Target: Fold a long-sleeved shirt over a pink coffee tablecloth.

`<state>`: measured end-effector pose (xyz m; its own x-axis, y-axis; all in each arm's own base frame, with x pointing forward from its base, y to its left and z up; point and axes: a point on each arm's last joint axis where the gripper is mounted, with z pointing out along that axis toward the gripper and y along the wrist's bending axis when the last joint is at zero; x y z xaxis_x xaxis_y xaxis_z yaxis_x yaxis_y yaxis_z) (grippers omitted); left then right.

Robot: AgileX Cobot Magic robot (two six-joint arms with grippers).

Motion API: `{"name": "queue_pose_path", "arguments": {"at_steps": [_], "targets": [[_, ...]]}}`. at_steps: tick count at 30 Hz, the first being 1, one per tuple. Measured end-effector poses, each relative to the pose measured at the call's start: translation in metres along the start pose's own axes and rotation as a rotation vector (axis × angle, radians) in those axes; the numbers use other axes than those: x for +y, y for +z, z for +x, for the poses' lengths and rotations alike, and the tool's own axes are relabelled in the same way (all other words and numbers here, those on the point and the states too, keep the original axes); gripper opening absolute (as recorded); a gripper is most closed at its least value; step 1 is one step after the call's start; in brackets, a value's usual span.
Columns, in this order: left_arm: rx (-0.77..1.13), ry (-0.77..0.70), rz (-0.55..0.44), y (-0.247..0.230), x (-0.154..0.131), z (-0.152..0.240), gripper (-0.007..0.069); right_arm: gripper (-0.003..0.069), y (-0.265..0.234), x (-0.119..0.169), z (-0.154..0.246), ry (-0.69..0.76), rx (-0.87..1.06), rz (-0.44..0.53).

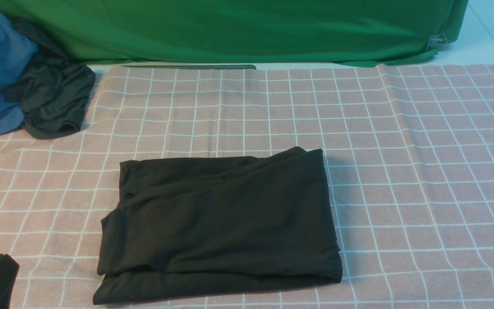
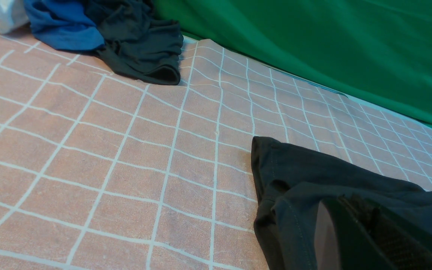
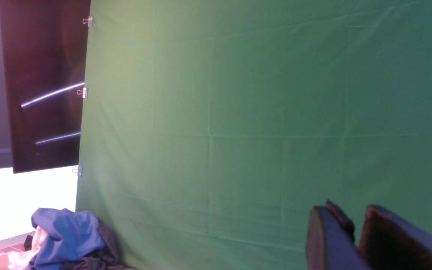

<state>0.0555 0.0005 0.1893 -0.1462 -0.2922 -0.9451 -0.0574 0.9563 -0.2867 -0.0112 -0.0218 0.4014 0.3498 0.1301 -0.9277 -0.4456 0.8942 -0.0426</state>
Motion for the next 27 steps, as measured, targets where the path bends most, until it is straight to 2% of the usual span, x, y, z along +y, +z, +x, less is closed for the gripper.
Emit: {"name": "queue_pose_path", "arguments": {"at_steps": [10, 14, 15, 22, 27], "targets": [[0.000, 0.002, -0.001, 0.000, 0.000, 0.000, 0.0014, 0.0211, 0.004, 0.002, 0.012, 0.041, 0.039, -0.009], [0.000, 0.002, -0.001, 0.000, 0.000, 0.000, 0.0014, 0.0217, 0.014, 0.008, 0.057, 0.038, 0.166, 0.037], [0.000, 0.002, -0.001, 0.000, 0.000, 0.000, 0.0014, 0.0216, 0.017, 0.010, 0.085, 0.031, 0.222, 0.078], [0.000, 0.003, -0.001, 0.000, 0.000, 0.000, 0.0014, 0.0232, 0.008, 0.006, 0.186, -0.004, 0.447, 0.251], [0.000, 0.003, -0.001, 0.000, 0.000, 0.000, 0.0014, 0.0235, -0.007, 0.001, 0.226, 0.024, 0.585, 0.361]]}}
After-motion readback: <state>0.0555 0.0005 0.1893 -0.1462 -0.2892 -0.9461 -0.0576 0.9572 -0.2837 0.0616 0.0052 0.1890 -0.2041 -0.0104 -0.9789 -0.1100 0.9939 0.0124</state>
